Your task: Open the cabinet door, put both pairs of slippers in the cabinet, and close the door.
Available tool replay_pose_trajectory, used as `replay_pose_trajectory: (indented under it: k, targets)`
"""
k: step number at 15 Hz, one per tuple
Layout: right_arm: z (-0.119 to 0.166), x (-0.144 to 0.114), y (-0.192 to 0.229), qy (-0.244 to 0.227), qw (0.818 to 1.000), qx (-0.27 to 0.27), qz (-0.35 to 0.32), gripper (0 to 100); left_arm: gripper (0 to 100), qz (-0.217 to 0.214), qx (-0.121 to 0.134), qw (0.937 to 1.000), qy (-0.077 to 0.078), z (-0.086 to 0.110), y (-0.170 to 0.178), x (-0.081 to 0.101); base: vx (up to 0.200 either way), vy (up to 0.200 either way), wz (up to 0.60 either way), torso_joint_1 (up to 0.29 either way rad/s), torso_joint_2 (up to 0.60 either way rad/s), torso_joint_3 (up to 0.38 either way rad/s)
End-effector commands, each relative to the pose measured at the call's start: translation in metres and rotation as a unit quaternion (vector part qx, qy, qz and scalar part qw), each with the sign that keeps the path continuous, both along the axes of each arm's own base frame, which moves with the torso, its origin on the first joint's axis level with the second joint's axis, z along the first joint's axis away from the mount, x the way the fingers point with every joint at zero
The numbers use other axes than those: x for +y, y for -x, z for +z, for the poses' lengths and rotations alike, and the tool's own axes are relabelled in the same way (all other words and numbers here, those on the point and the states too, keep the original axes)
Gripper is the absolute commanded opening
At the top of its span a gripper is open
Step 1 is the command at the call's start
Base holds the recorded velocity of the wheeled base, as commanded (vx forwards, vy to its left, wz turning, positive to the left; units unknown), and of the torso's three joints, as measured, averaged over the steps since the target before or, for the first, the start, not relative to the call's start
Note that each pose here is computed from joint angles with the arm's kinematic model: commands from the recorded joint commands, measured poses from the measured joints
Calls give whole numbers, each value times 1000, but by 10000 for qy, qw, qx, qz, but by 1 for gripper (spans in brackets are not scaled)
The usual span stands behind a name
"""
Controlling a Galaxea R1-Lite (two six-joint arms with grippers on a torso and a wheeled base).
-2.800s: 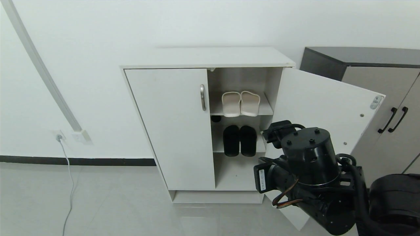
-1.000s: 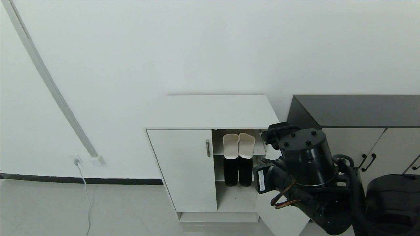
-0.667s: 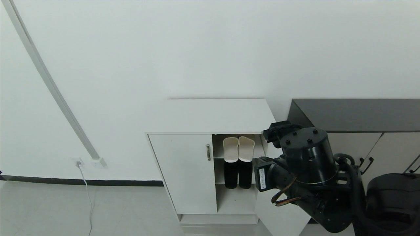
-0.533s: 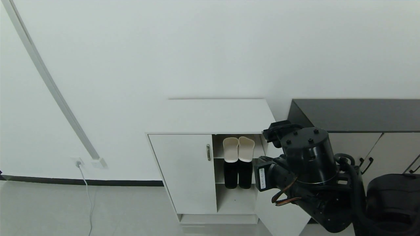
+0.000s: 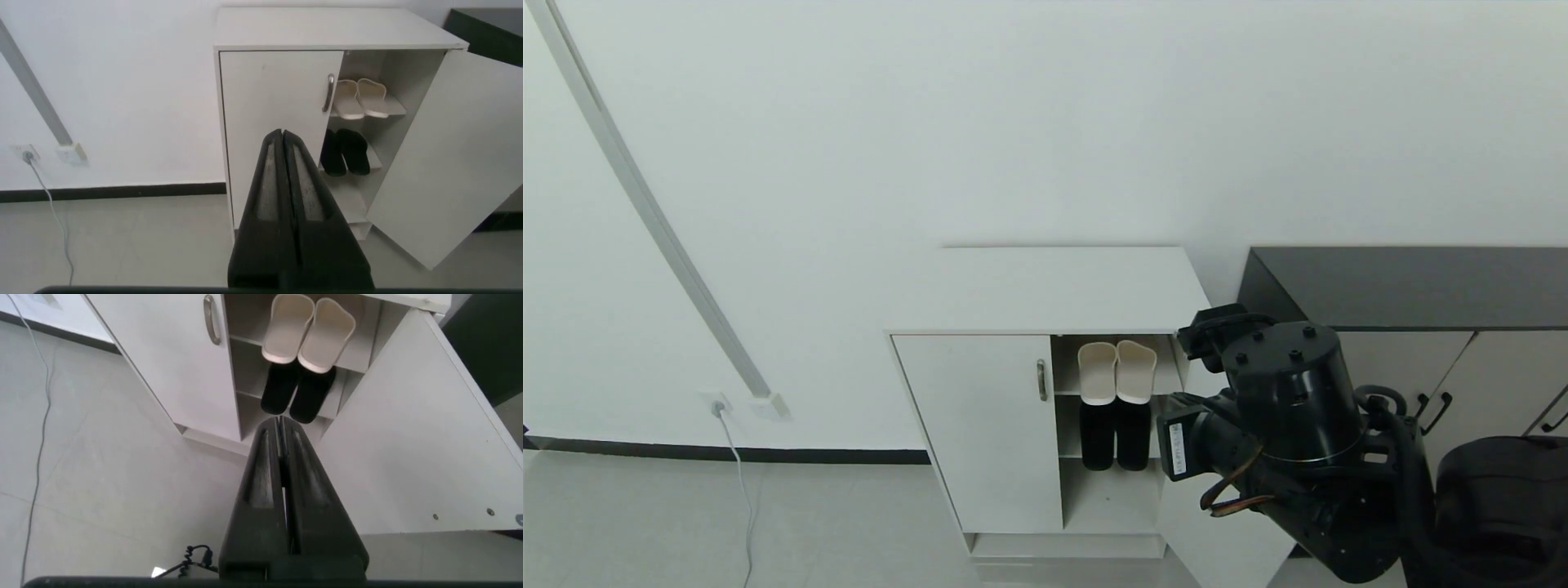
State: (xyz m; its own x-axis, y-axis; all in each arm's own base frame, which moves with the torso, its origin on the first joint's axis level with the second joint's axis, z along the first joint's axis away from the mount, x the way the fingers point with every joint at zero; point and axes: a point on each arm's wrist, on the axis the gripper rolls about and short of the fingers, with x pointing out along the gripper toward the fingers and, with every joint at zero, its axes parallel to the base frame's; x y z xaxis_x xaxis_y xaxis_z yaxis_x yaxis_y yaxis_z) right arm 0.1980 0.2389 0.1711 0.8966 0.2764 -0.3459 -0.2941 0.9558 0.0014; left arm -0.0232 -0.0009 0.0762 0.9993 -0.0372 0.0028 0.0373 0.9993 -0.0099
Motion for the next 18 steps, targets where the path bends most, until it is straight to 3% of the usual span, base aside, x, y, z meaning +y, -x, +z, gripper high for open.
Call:
replay_pose_trajectory:
  k: [1, 7, 18]
  targets:
    - [-2, 0, 0, 26, 10000, 18, 7, 0, 0, 2, 6, 10000, 4, 0, 0, 0, 0, 0, -600, -2, 2, 2]
    - [-1, -3, -2, 39, 10000, 10, -39, 0, 0, 2, 6, 10000, 4, 0, 0, 0, 0, 0, -600, 6, 0, 3]
    - [-9, -6, -12, 66, 9998, -100, -139, 0, 0, -6, 6, 10000, -12, 0, 0, 0, 0, 0, 0, 0, 0, 0]
